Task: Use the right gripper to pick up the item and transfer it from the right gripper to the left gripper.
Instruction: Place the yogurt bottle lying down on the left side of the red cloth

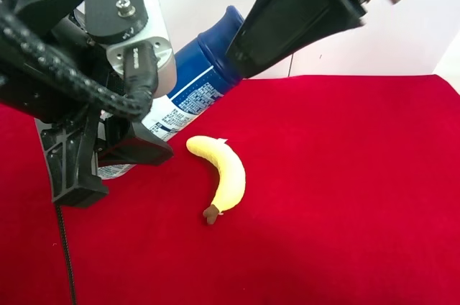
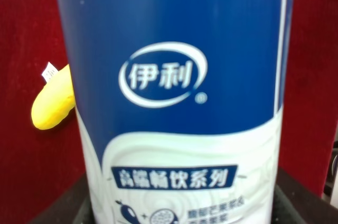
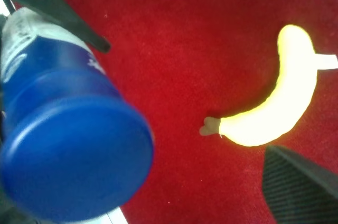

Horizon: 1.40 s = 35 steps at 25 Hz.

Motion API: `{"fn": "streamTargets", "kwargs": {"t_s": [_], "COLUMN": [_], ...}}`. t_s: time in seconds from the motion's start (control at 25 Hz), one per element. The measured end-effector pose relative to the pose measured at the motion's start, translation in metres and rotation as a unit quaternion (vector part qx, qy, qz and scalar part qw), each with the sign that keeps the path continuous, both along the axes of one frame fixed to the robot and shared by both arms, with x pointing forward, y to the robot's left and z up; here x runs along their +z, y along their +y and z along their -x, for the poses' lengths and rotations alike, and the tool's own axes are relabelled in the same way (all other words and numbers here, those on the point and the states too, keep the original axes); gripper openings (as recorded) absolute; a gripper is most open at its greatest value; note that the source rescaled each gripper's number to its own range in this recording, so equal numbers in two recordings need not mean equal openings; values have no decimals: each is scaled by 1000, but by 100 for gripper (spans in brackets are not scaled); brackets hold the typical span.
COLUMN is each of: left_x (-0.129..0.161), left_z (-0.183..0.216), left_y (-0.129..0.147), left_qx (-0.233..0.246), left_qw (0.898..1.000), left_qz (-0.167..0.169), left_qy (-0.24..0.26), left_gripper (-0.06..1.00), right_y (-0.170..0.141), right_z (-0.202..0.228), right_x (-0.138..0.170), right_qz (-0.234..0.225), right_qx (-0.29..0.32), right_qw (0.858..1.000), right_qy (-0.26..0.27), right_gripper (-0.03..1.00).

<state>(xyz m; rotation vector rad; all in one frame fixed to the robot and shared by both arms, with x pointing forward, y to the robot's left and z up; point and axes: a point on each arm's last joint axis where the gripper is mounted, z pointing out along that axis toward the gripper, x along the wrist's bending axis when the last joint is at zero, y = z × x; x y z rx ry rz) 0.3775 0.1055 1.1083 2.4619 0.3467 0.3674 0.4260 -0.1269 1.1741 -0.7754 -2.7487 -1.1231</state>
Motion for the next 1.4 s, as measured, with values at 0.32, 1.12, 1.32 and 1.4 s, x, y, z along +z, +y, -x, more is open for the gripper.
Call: {"fn": "streamTargets", "kwargs": {"t_s": [0.32, 1.12, 1.32, 1.4], "left_x": [0, 0, 0, 1], "left_z": [0, 0, 0, 0], "left_y": [0, 0, 0, 0], "left_qx": [0, 0, 0, 0], "left_qw": [1000, 1000, 1000, 1000], "left_qz": [0, 2, 3, 4], "left_qy": [0, -1, -2, -3], "left_gripper": [6, 6, 6, 6], "right_y": [-27, -143, -164, -170], "right_z": [29, 183, 201, 206], "right_x": [27, -37, -60, -69], "right_qz": [-7, -44, -44, -43], "right_qx": [-56, -170, -209, -217], "right_qw": [998, 974, 961, 956], "right_qy": [-40, -139, -178, -192], "right_gripper": [100, 100, 100, 100]}}
